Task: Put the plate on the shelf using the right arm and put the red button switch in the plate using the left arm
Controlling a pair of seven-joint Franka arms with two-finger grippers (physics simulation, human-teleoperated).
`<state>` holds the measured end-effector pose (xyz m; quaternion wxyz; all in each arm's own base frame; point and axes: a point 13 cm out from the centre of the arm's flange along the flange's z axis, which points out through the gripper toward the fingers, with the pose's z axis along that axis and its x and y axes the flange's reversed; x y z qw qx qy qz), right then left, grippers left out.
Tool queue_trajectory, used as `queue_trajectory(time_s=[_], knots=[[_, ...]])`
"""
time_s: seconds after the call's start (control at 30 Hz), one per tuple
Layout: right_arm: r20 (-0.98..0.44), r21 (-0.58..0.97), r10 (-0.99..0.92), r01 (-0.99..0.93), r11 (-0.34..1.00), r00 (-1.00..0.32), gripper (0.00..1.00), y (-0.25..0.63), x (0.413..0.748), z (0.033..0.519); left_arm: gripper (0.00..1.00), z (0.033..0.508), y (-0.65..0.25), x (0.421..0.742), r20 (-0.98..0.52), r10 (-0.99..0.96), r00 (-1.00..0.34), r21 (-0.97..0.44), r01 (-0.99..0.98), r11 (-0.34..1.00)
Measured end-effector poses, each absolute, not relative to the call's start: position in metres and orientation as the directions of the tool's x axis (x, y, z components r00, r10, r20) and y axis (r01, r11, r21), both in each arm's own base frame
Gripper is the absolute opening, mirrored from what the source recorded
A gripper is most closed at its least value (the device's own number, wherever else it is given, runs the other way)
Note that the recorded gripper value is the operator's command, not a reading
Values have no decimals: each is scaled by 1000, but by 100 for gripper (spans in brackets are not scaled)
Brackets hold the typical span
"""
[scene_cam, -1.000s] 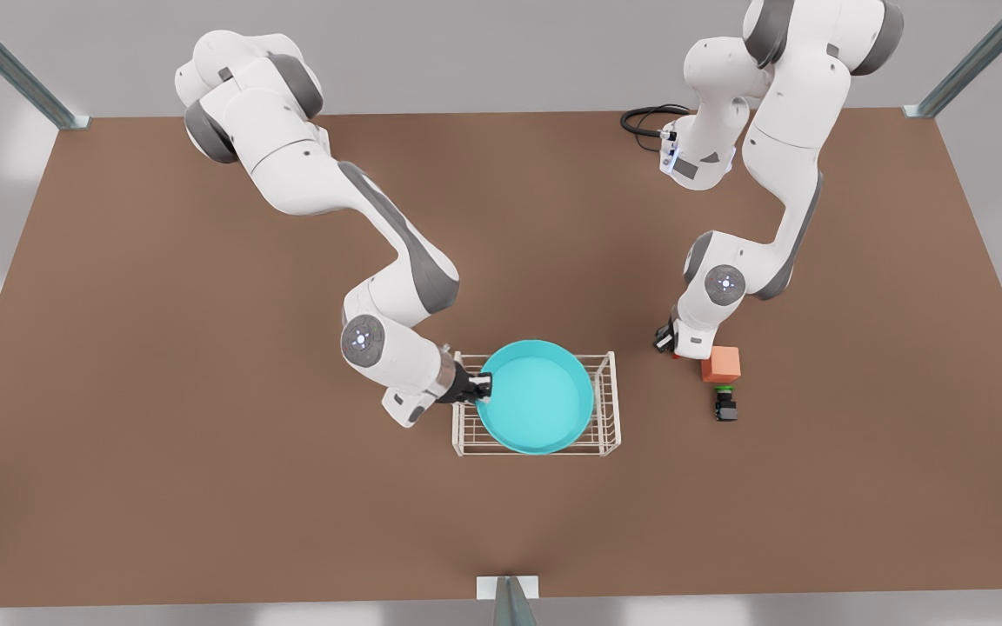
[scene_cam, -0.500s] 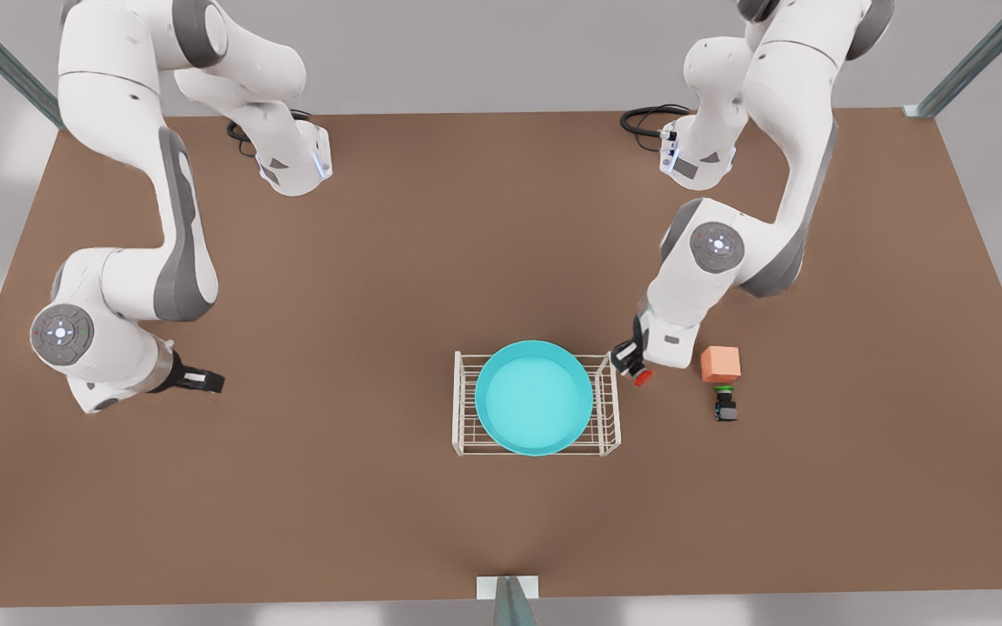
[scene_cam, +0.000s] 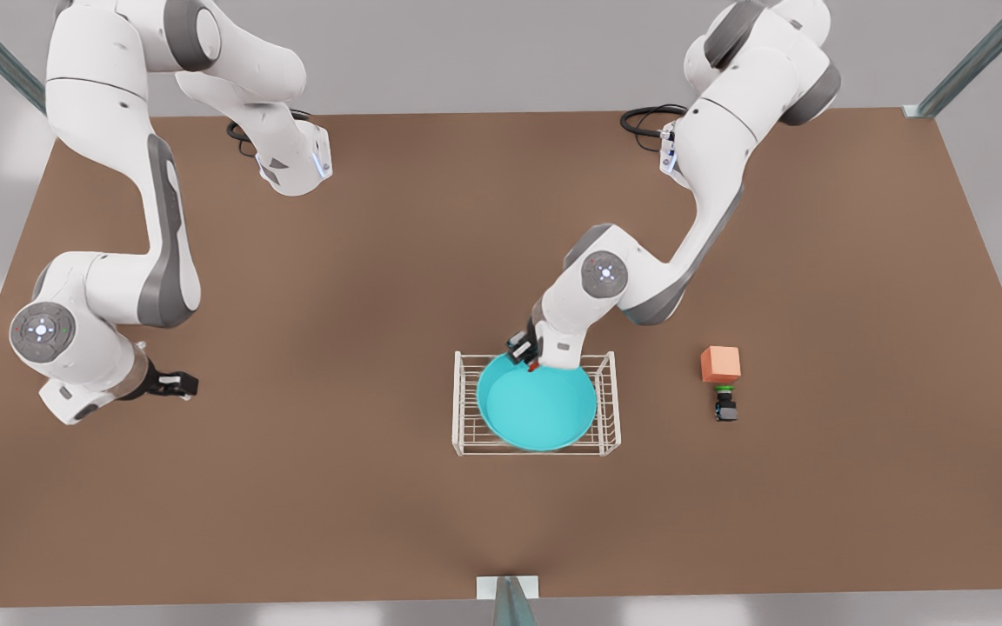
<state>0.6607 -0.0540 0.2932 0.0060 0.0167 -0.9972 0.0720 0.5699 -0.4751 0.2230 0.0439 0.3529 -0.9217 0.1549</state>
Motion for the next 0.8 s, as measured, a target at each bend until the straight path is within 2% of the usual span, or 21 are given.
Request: queue_trajectory(time_s=[0.1,0.23,0.33,0.4,0.57,0.6,0.63,0.67,0.7,0.8], knots=[[4,-141,-61,-61,988,-998,100,-51,665,302,100,256,-473,604,184,-679,-711,-325,-696,641],[-20,-128,-99,-95,987,-995,100,-38,673,322,100,290,-444,637,142,-698,-702,-328,-699,636],[-16,-131,-101,-98,987,-995,100,-44,675,332,100,316,-385,660,96,-689,-719,-264,-685,679],[-13,-133,-94,-91,987,-995,100,-53,675,339,100,337,-341,663,66,-667,-742,-201,-665,719],[7,-134,-102,-102,986,-995,100,-56,671,342,100,391,-152,678,-35,-644,-764,-25,-644,765],[10,-134,-105,-105,985,-994,100,-56,670,342,100,397,-110,670,-19,-653,-757,3,-653,757],[13,-134,-107,-108,985,-994,100,-56,670,342,100,390,-74,642,12,-659,-752,50,-657,752],[17,-133,-109,-110,985,-994,100,-55,669,341,100,376,-55,599,36,-652,-757,100,-647,756],[20,-133,-111,-113,985,-994,100,-55,669,340,100,374,-52,581,45,-633,-772,101,-627,772],[27,-132,-116,-119,984,-993,100,-55,668,338,100,383,-50,577,47,-564,-824,55,-562,825]])
